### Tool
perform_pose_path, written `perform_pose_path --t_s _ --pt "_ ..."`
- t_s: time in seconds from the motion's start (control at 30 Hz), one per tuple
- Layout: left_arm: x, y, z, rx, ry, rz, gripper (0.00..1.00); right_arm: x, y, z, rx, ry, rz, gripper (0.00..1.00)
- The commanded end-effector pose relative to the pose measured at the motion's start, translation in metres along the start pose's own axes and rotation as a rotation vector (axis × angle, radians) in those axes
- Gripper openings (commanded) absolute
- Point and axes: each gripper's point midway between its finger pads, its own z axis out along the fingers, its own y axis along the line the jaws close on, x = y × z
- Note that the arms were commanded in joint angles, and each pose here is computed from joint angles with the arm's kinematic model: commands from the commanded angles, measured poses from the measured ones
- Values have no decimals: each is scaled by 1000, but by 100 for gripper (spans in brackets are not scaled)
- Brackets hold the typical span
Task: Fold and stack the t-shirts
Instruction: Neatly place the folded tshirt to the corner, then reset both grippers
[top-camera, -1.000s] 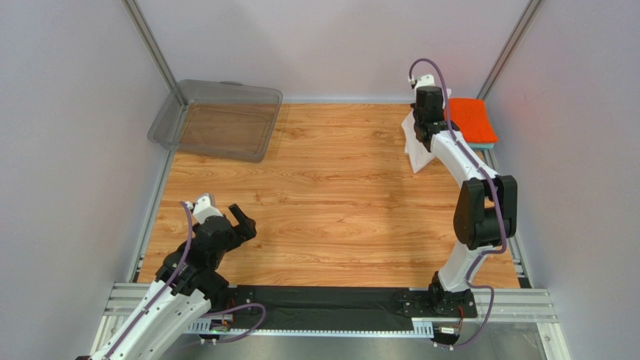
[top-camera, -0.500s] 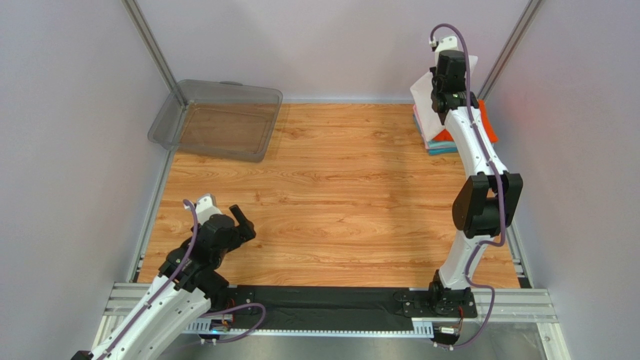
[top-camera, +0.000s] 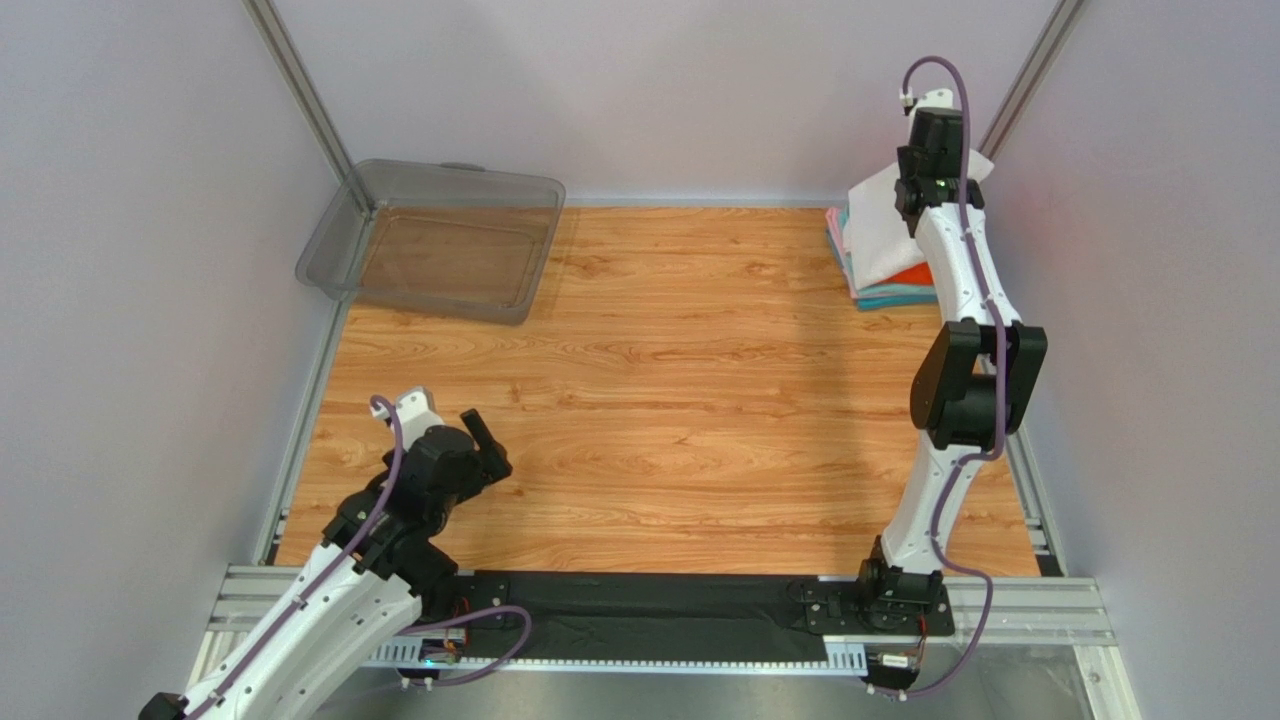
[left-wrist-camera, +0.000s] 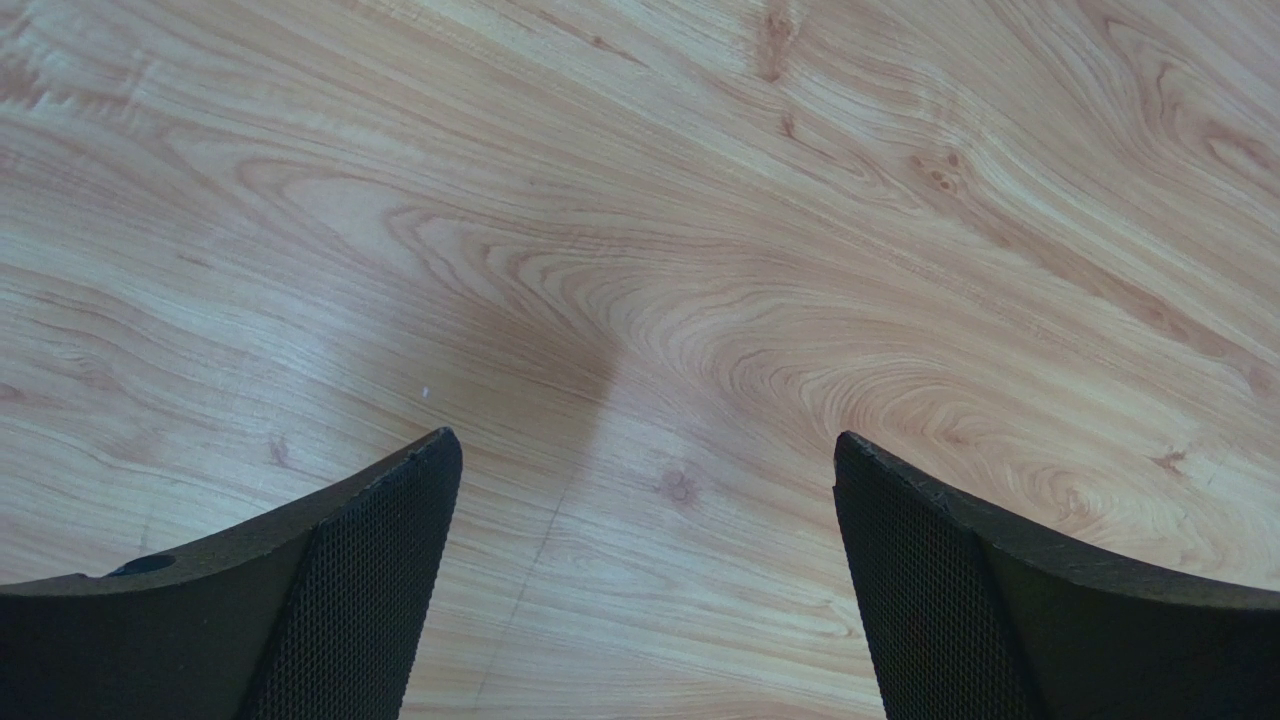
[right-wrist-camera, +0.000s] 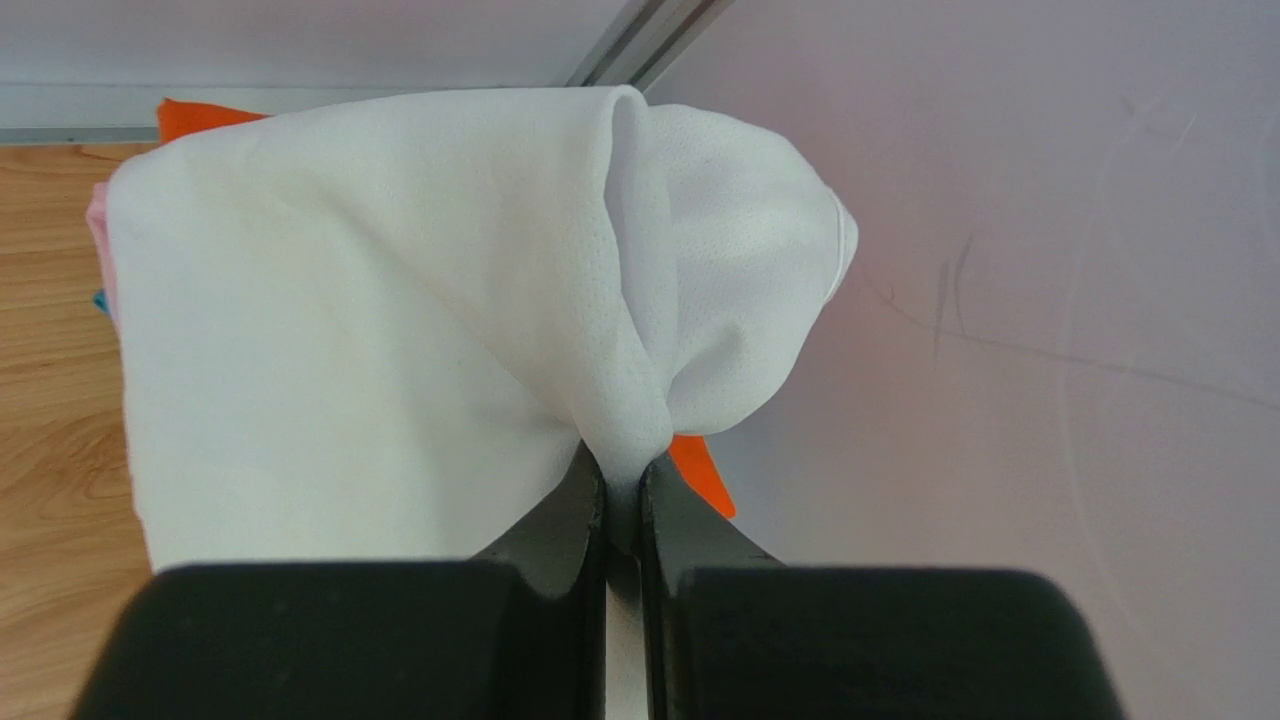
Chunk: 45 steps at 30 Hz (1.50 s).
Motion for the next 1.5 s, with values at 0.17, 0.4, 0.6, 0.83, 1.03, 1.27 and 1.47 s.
perform_pose_path --t_s 0.17,0.4,0.6,0.83,1.03,1.27,1.47 --pt "-9 1 -3 -40 -12 -4 100 0 -15 32 6 -6 72 0" --pt "-10 4 -2 -72 -8 5 100 18 -21 66 12 30 134 0" --pt "-14 3 -4 -75 -13 9 100 43 -25 87 28 77 192 24" --pt "-21 -3 -10 -52 -20 12 100 37 -36 76 45 70 230 100" --pt "-32 -14 -21 6 -35 15 100 -4 -51 16 -30 -2 405 100" --pt "-53 -27 -42 101 -91 -16 100 -24 -49 -86 -207 -75 661 100" --pt "-65 -37 -57 168 -109 -18 100 -2 -26 -160 -382 -108 790 100"
